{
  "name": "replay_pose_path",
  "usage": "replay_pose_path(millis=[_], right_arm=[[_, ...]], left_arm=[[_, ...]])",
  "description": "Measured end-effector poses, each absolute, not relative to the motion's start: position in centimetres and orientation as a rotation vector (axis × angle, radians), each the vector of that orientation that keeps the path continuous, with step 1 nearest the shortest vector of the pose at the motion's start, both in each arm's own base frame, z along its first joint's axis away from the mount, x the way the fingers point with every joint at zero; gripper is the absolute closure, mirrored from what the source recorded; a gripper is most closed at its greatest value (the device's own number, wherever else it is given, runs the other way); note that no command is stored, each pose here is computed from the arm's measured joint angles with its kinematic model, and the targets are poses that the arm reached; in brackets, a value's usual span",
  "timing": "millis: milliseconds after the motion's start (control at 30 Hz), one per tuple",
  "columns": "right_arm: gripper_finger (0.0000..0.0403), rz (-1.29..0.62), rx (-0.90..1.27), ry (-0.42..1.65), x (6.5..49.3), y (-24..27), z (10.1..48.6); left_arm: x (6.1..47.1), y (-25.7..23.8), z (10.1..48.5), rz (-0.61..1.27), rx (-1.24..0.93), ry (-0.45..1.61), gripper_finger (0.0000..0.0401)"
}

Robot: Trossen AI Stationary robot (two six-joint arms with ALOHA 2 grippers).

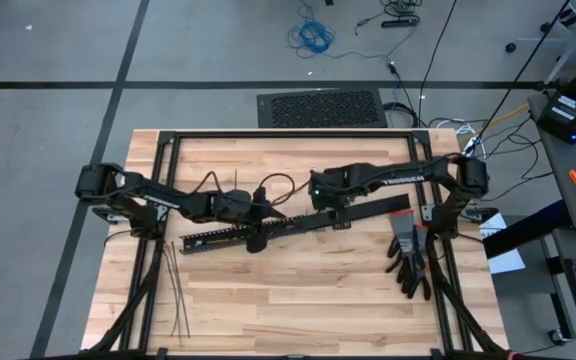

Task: Ziptie cables
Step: Close the black cable duct

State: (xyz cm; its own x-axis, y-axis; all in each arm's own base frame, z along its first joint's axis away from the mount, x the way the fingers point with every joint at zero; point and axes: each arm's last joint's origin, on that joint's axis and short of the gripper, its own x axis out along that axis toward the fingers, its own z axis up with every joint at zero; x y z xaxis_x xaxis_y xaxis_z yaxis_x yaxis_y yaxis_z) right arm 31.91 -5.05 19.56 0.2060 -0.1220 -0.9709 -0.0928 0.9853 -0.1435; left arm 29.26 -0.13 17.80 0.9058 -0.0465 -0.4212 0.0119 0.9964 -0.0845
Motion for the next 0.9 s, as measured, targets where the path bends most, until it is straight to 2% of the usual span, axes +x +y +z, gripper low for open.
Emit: replay_pose_path(millis=[167,367,500,667,700,900], right_arm=[[0.0165,0.062,-0.073,1.403,32.1,-6.5,17.8],[0.0191,0.123,-0.055,1.482,32.6,-6.8,14.9],[0.0247,0.143,-0.042,1.519,32.6,-6.7,14.2],[0.0372,0.171,-0.018,1.505,32.3,-6.8,14.9],[0.0385,0.173,-0.013,1.496,32.2,-6.8,15.2],[0.0397,0.127,-0.012,1.456,31.5,-6.4,17.4]], left_arm=[[29.3,-0.1,17.6,-0.024,-0.081,0.444,0.0233],[29.3,-0.1,17.5,0.000,-0.080,0.450,0.0233],[29.3,-0.1,17.5,0.005,-0.094,0.451,0.0233],[29.3,0.0,17.5,0.038,-0.087,0.453,0.0233],[29.3,0.0,17.5,0.040,-0.087,0.453,0.0233],[29.2,0.1,17.2,0.064,-0.083,0.477,0.0233]])
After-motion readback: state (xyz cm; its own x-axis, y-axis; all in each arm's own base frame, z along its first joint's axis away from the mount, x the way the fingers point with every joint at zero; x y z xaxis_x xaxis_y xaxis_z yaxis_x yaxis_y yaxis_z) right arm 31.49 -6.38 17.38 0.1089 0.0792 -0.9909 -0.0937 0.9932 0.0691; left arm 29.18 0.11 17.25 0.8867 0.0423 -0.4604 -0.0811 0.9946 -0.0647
